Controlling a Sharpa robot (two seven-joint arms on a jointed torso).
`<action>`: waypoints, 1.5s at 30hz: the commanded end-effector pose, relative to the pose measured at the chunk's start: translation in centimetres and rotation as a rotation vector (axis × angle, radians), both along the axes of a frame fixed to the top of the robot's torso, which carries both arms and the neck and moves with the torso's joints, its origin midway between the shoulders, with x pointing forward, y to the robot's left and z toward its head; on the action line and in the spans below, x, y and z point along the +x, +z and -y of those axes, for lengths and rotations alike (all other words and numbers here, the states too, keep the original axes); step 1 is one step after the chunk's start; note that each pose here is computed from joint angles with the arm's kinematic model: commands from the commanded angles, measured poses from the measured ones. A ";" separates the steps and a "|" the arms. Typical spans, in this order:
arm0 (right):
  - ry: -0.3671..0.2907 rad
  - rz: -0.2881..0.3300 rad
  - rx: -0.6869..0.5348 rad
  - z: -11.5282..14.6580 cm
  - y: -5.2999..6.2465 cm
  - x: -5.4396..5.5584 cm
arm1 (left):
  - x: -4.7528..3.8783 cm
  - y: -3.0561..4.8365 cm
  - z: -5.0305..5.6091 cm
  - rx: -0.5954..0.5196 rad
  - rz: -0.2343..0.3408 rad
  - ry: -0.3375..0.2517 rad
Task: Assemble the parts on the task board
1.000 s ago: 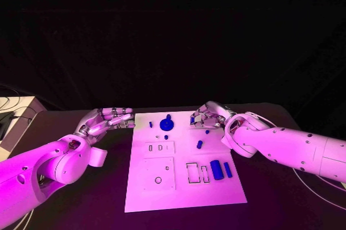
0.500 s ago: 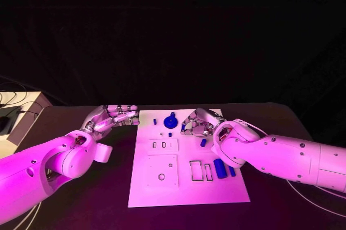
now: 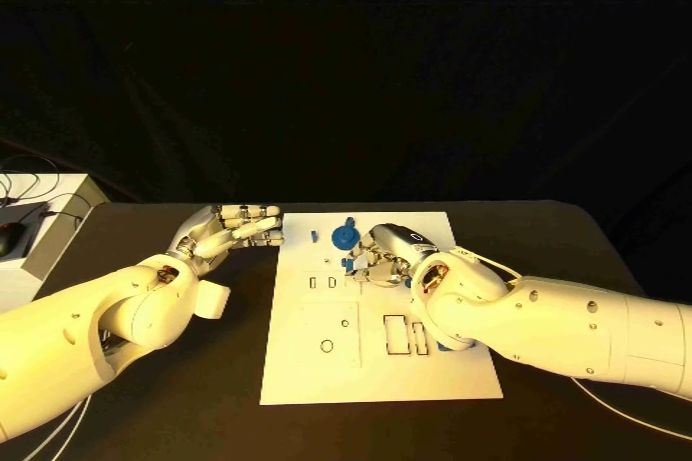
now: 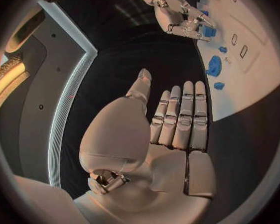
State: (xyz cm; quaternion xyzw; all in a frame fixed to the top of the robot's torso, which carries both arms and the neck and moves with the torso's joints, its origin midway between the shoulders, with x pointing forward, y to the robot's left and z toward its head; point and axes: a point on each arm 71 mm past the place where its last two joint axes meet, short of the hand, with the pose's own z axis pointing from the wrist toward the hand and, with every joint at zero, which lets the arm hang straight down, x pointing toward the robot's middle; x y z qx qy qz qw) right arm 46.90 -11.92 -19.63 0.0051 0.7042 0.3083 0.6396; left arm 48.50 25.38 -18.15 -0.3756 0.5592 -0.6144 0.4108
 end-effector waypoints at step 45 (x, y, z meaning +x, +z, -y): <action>0.043 0.026 -0.138 -0.2 -1.8 -0.1 | -0.10 -0.19 -0.1 -0.008 -0.007 -0.005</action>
